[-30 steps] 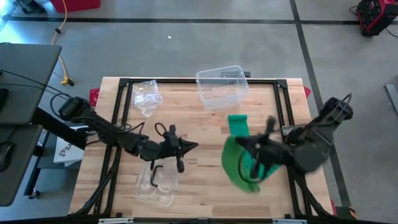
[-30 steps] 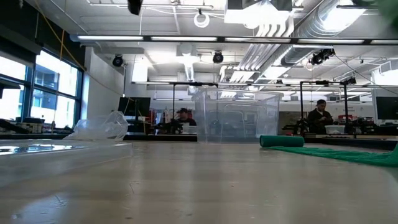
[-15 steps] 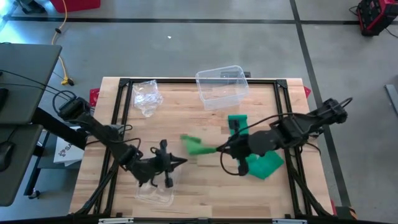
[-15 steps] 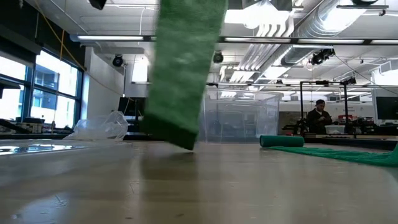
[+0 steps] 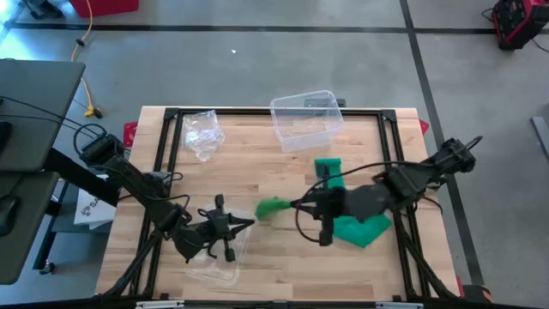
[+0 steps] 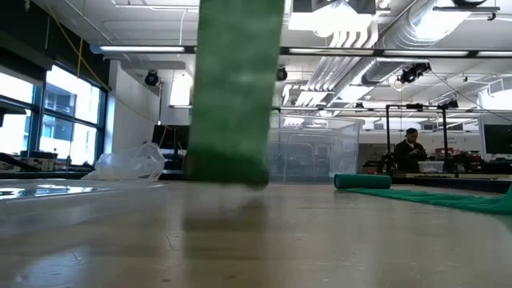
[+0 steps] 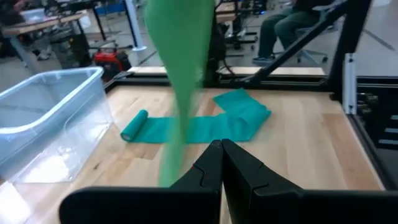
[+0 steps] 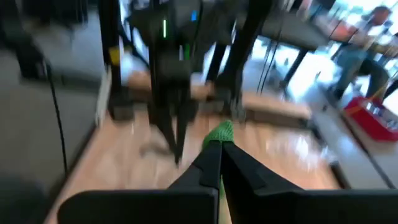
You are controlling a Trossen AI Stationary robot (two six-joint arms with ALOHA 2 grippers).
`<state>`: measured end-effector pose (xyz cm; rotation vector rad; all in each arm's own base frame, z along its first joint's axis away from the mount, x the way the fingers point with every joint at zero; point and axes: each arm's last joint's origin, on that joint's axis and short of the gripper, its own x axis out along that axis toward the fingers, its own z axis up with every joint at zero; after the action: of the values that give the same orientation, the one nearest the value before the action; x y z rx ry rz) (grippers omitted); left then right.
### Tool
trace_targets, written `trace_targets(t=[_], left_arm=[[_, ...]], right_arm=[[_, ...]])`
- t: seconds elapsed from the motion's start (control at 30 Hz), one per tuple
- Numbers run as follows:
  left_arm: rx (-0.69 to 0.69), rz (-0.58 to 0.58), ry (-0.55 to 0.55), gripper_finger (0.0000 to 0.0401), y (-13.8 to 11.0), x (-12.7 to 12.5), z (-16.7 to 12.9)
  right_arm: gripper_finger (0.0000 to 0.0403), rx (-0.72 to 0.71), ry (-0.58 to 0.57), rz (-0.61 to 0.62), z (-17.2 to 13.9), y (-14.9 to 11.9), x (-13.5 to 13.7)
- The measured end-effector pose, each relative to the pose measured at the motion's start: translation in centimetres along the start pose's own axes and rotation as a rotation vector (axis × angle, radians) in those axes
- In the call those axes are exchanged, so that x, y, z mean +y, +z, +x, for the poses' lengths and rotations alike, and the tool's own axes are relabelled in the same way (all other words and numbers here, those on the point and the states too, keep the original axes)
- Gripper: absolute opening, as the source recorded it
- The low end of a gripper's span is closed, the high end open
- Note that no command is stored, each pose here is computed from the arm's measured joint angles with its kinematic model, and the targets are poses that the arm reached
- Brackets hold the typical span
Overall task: Roll bandage
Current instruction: Roll the green bandage
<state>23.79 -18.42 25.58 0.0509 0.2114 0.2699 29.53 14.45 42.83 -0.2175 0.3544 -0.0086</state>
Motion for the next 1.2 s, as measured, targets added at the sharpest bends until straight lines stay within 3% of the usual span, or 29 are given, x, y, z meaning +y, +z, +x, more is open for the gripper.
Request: trace_targets(t=[0.13, 0.3, 0.53, 0.77, 0.93, 1.1, 1.2], left_arm=[[-0.021, -0.011, -0.007, 0.0, 0.5, 0.0, -0.7], [-0.041, 0.046, -0.042, 0.0, 0.7, -0.5, -1.0], [-0.014, 0.056, -0.084, 0.0, 0.0, -1.2, -1.9], [0.011, 0.064, -0.107, 0.0, -0.6, -1.5, -2.6], [0.045, 0.094, -0.178, 0.0, -1.4, -1.8, -1.2], [0.072, 0.065, -0.312, 0.0, -2.7, -2.6, 2.0], [0.049, 0.034, -0.315, 0.0, -3.9, -3.0, 4.3]], right_arm=[[0.0, -0.132, -0.128, 0.074, -2.0, 2.7, -0.4], [0.0, -0.144, -0.255, 0.129, -2.3, 3.6, -2.4], [0.0, 0.113, -0.184, 0.242, 1.1, -1.3, -3.3], [0.0, 0.336, -0.026, 0.297, 3.6, -7.2, -0.8], [0.0, 0.39, -0.081, 0.321, 3.8, -8.7, -0.6], [0.0, 0.388, -0.169, 0.355, 4.4, -8.9, -2.5], [0.0, 0.426, -0.225, 0.395, 4.7, -9.4, -3.9]])
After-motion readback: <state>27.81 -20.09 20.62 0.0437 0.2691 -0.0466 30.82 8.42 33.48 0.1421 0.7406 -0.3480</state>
